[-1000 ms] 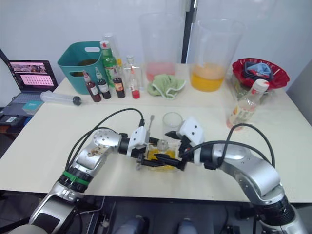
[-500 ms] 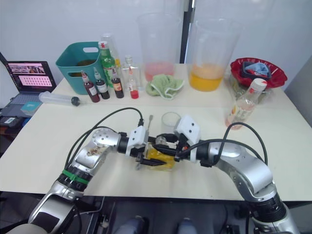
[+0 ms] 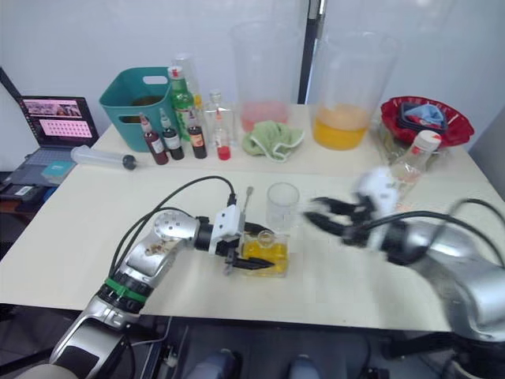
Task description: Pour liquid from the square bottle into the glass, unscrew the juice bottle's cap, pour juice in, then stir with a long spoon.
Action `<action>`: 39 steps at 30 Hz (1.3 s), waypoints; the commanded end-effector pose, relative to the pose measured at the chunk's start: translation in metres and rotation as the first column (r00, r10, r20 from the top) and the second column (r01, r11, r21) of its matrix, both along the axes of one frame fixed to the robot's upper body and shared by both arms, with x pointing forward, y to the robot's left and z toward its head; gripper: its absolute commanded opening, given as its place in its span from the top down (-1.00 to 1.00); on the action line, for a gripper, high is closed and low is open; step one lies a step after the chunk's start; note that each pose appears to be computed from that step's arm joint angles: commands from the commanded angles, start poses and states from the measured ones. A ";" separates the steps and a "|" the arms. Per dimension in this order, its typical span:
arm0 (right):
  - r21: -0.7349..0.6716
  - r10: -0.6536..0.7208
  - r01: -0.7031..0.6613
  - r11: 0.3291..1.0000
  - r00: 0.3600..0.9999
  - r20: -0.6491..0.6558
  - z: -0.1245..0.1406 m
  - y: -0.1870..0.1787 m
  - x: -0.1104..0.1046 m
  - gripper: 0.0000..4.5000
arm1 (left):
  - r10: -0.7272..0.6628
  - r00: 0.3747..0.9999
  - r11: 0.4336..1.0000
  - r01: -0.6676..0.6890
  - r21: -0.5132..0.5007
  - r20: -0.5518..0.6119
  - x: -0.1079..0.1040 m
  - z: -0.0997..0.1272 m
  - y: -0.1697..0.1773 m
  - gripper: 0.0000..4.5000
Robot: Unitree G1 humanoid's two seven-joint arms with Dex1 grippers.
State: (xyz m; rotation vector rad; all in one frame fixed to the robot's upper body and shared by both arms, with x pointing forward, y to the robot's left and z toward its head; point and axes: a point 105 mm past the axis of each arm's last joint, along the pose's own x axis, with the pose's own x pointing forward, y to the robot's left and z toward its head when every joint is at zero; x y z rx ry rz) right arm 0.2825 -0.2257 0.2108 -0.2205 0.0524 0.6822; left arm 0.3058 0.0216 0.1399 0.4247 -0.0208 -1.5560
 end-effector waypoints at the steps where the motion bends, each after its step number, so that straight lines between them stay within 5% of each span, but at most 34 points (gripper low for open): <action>1: -0.058 -0.281 0.287 0.956 0.955 0.096 0.006 -0.074 0.003 0.52 | 0.025 1.000 1.000 -0.025 -0.015 0.009 0.002 0.004 0.000 -0.25; 6: -0.026 -0.596 0.602 0.798 0.795 0.114 -0.012 -0.161 0.006 0.52 | 0.029 1.000 0.999 -0.029 -0.018 0.001 0.001 0.003 -0.002 -0.25; 12: 0.060 -0.760 0.761 0.646 0.635 0.138 -0.031 -0.210 0.016 0.52 | 0.039 0.999 0.999 -0.039 -0.016 0.002 -0.001 0.003 0.000 -0.25; 23: 0.126 -0.801 0.796 0.592 0.598 -0.009 -0.087 -0.215 0.037 0.52 | 0.055 0.998 0.998 -0.055 -0.016 0.002 -0.002 0.004 0.001 -0.25; 32: 0.088 -0.790 0.789 0.608 0.612 -0.028 -0.098 -0.212 0.039 0.52 | 0.080 0.997 0.997 -0.080 -0.007 0.007 -0.001 0.000 0.006 -0.25; 34: 0.074 -0.784 0.783 0.617 0.620 -0.018 -0.097 -0.211 0.040 0.05 | 0.082 0.997 0.997 -0.082 -0.006 0.008 -0.001 0.000 0.007 -0.25; 39: 0.075 -0.779 0.776 0.626 0.626 0.031 -0.081 -0.216 0.039 -0.67 | 0.092 0.996 0.996 -0.092 -0.013 0.002 -0.003 0.000 0.010 -0.25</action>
